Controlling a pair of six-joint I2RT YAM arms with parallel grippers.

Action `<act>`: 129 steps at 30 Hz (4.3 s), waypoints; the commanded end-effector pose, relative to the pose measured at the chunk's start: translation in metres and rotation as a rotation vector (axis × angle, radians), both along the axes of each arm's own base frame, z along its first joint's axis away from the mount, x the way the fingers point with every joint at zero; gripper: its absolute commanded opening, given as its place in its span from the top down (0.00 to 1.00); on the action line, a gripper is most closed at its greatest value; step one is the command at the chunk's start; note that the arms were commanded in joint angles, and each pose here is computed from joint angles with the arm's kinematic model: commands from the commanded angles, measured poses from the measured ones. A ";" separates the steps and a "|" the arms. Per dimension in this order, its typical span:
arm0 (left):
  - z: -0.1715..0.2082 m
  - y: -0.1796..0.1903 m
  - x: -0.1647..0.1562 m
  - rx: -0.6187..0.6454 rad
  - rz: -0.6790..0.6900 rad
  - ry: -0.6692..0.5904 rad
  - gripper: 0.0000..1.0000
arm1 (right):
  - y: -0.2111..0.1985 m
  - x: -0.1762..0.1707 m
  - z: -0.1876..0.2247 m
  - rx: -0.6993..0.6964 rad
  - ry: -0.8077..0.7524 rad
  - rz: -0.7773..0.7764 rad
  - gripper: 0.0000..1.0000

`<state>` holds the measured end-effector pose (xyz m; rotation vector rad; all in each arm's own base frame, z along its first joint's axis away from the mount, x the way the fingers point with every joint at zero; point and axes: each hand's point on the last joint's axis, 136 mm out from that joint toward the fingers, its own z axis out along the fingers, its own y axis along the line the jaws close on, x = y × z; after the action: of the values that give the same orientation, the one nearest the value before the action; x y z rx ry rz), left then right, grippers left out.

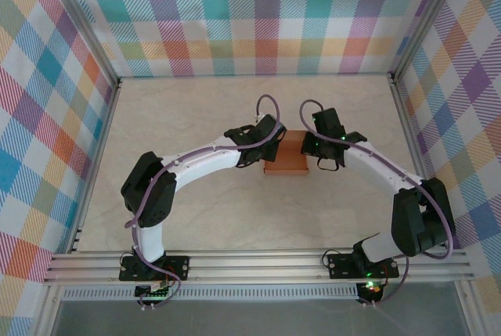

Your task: Fold the paper box

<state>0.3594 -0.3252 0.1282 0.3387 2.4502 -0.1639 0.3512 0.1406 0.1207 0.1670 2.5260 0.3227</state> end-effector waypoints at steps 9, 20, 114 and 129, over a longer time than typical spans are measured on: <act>-0.029 0.012 -0.012 0.049 0.017 0.068 1.00 | -0.008 -0.017 0.003 -0.014 0.040 -0.033 1.00; -0.036 0.015 -0.016 0.066 0.014 0.064 1.00 | 0.007 -0.011 0.012 0.110 0.206 -0.165 1.00; 0.066 0.045 -0.020 -0.224 0.086 -0.065 0.19 | 0.003 0.016 0.022 -0.017 -0.025 0.105 0.62; -0.033 0.055 -0.049 -0.380 0.202 0.102 0.30 | -0.002 0.032 0.026 -0.055 0.046 0.030 0.90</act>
<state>0.2989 -0.2562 0.0940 -0.0268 2.4994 -0.4565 0.3843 0.1444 0.1437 0.1040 2.5606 0.3044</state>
